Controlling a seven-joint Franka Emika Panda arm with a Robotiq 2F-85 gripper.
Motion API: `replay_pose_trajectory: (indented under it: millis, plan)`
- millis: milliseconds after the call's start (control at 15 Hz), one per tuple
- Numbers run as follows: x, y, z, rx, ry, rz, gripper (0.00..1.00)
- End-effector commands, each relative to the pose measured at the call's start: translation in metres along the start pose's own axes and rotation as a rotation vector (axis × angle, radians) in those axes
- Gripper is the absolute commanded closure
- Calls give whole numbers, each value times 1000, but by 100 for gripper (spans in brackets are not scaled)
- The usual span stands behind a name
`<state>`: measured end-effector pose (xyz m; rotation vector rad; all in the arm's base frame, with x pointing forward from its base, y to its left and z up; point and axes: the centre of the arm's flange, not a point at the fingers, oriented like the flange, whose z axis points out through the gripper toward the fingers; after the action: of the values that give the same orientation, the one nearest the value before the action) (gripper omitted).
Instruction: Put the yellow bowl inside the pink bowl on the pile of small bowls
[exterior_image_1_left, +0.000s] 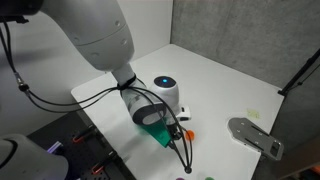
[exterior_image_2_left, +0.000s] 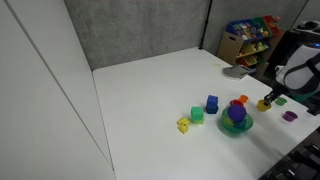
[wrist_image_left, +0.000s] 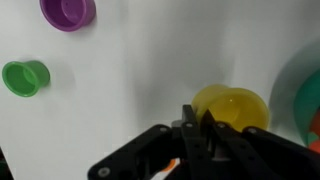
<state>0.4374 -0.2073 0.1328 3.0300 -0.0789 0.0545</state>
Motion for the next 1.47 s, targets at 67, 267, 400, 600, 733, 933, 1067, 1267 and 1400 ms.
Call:
replay_pose_trajectory:
  millis: [67,267,400,600,733,933,1067,1267,1400]
  plan:
    - [42,-17,-33,39,44,69,96]
    - [67,-22,-37,71,67,105,96]
    - [78,-21,-37,86,72,129,96]
    - [88,-14,-28,100,59,163,95]
    - [91,-8,-19,112,40,185,95]
    - [95,-6,-5,141,13,202,95]
    - [98,-8,2,165,-4,215,95]
    - [102,-14,12,183,-19,224,96]
    - [104,-17,18,191,-30,226,95]
